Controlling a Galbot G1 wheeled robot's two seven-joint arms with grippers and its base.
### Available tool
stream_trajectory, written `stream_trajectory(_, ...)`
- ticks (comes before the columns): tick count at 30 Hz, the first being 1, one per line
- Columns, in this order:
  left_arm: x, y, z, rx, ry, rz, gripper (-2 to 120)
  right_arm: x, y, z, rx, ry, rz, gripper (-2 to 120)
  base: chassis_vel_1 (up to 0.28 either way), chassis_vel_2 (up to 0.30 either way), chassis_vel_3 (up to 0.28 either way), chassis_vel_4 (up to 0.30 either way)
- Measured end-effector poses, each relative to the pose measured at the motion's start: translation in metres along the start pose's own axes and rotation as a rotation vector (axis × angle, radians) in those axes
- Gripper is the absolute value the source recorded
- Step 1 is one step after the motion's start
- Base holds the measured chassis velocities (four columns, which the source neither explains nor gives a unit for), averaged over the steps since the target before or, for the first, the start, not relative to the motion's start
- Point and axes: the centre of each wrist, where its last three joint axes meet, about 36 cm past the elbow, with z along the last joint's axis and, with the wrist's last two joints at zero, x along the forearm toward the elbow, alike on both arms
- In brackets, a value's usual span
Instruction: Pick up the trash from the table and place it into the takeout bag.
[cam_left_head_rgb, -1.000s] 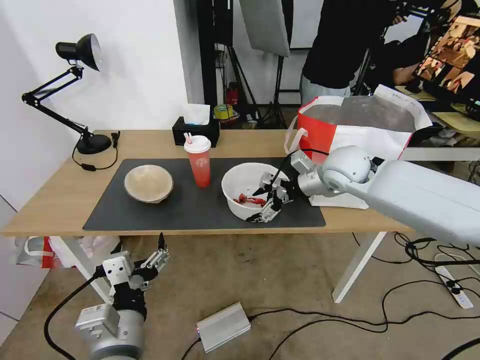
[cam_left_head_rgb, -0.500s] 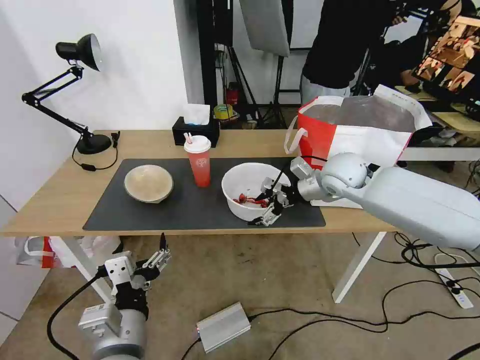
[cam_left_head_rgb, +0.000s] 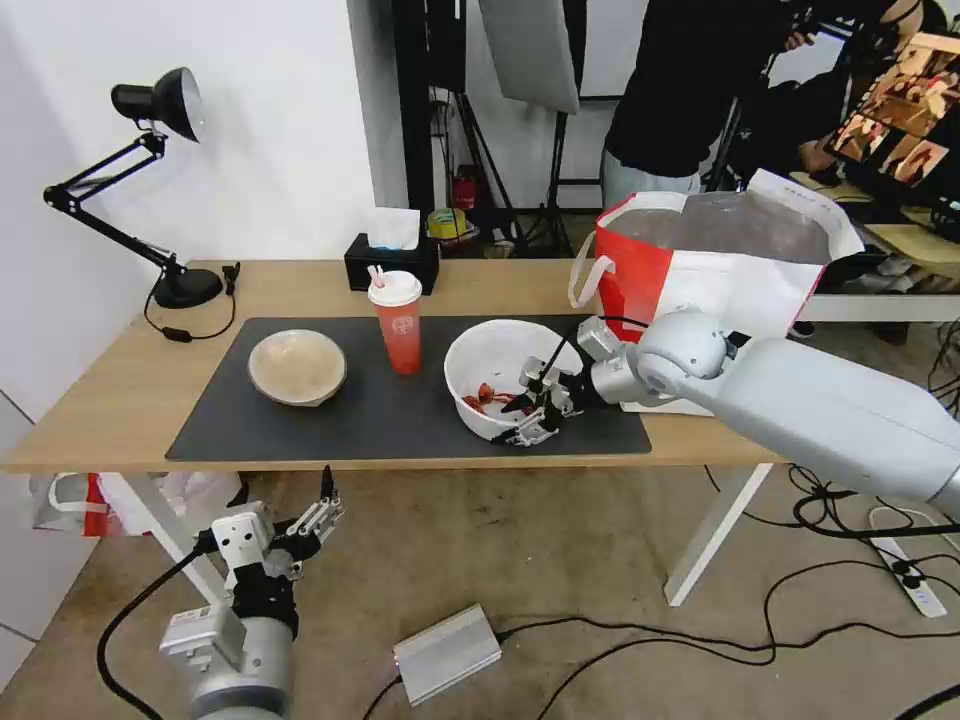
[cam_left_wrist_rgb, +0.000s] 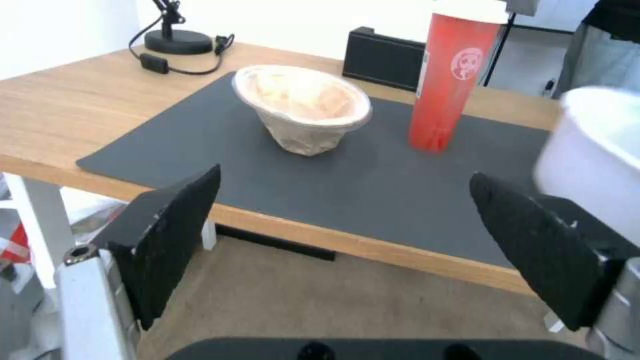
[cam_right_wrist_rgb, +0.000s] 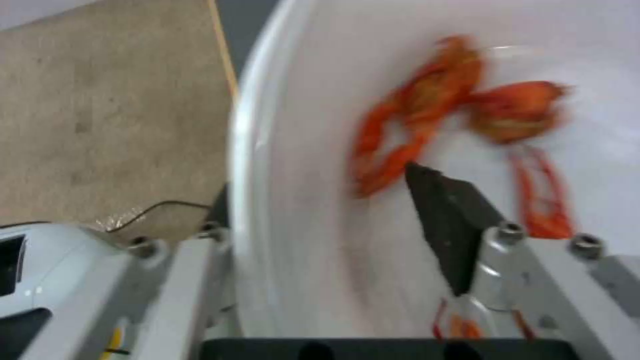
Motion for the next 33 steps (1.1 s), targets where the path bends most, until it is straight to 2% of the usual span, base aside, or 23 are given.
stream_trajectory(1, 0.0, 0.0, 0.001, 0.0, 0.002, 0.0, 100, -0.002, -0.002, 0.003, -0.01, -0.001, 0.001, 36, 0.0, 0.0, 0.0, 0.0)
stream_trajectory(2, 0.0, 0.0, 0.001, 0.0, 0.003, 0.0, 100, -0.003, -0.003, 0.004, -0.013, -0.002, -0.001, 30, 0.0, 0.0, 0.0, 0.0)
stream_trajectory(4, 0.0, 0.0, 0.001, 0.0, 0.003, 0.0, 100, -0.004, -0.003, 0.004, -0.015, -0.003, -0.001, 29, 0.0, 0.0, 0.0, 0.0)
stream_trajectory(8, 0.0, -0.001, 0.001, 0.005, 0.003, 0.001, 100, -0.008, -0.002, 0.008, -0.024, -0.003, -0.011, 9, 0.0, 0.0, 0.0, 0.0)
stream_trajectory(12, -0.001, -0.002, 0.001, 0.007, 0.001, 0.001, 100, -0.009, -0.003, 0.009, -0.028, -0.005, -0.011, 0, 0.0, 0.0, 0.0, 0.0)
stream_trajectory(26, -0.002, -0.002, 0.0, 0.006, -0.002, -0.001, 100, -0.008, -0.004, 0.004, -0.023, -0.011, -0.013, 0, 0.0, 0.0, 0.0, 0.0)
stream_trajectory(33, -0.003, -0.001, 0.001, 0.004, -0.002, -0.003, 100, 0.003, -0.005, -0.004, 0.003, -0.05, -0.004, 0, 0.0, 0.0, 0.0, 0.0)
